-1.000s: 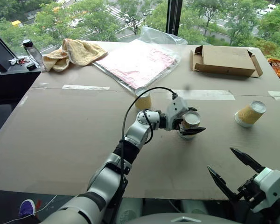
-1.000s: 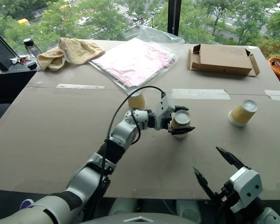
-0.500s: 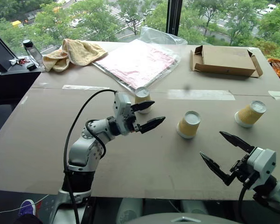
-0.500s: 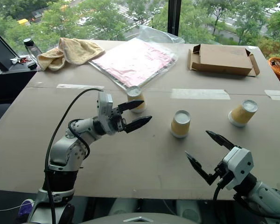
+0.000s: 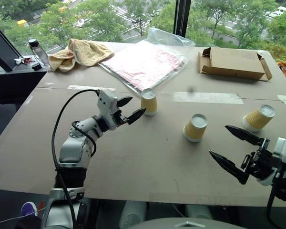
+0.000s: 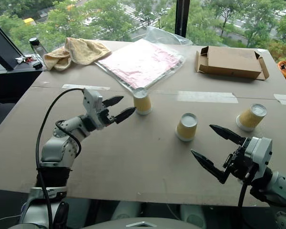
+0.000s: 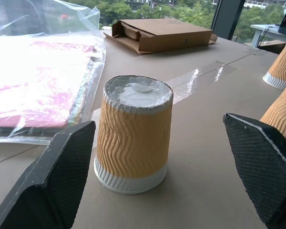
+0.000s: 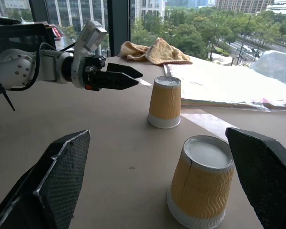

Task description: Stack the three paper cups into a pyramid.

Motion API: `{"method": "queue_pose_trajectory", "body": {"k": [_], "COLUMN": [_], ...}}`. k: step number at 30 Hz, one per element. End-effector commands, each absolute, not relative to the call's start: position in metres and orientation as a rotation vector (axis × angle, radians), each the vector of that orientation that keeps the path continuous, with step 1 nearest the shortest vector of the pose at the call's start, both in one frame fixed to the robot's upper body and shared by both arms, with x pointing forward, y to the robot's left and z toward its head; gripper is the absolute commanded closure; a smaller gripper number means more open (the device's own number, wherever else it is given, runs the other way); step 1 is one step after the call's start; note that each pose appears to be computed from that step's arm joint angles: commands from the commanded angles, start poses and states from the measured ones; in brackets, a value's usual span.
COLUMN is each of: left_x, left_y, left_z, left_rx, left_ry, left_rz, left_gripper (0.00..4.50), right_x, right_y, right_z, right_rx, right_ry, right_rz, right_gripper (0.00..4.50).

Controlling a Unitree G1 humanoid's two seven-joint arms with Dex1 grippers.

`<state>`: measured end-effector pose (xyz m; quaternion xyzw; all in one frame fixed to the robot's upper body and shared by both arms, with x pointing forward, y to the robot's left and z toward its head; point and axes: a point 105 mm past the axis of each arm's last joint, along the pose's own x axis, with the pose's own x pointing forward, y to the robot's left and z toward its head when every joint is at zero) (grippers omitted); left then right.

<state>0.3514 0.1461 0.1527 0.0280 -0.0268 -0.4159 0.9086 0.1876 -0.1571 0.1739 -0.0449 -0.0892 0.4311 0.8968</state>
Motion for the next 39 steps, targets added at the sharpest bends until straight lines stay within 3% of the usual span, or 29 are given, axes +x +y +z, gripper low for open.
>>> {"method": "queue_pose_trajectory", "body": {"k": [1,7,10,12,13,19,27,39], "left_x": [0.368,0.394,0.395,0.394,0.390,0.353,0.321,0.316], "left_y": [0.134,0.117,0.107,0.104,0.102,0.081,0.058,0.045], "left_z": [0.161,0.150,0.147,0.148,0.152,0.149,0.124,0.115], "left_rx": [0.092,0.166,0.172,0.160,0.142,0.135,0.157,0.187], "left_ry": [-0.073,-0.046,-0.061,-0.073,-0.084,-0.076,-0.030,-0.057], "left_rz": [-0.907,-0.918,-0.963,-0.986,-1.019,-1.259,-1.381,-1.378], "left_gripper": [0.08,0.08,0.88,1.84,2.00,2.00,2.00,2.00], "right_x": [0.183,0.174,0.169,0.168,0.167,0.169,0.169,0.170], "right_y": [-0.153,-0.159,-0.162,-0.163,-0.163,-0.159,-0.157,-0.156], "right_z": [0.184,0.182,0.179,0.178,0.178,0.175,0.177,0.178], "right_rx": [-0.114,-0.135,-0.153,-0.155,-0.155,-0.156,-0.163,-0.167], "right_ry": [-0.214,-0.193,-0.175,-0.173,-0.172,-0.167,-0.160,-0.154], "right_rz": [0.905,0.851,0.811,0.798,0.790,0.769,0.755,0.743], "right_gripper": [0.00,0.00,0.00,0.00,0.00,0.00,0.00,0.00]}}
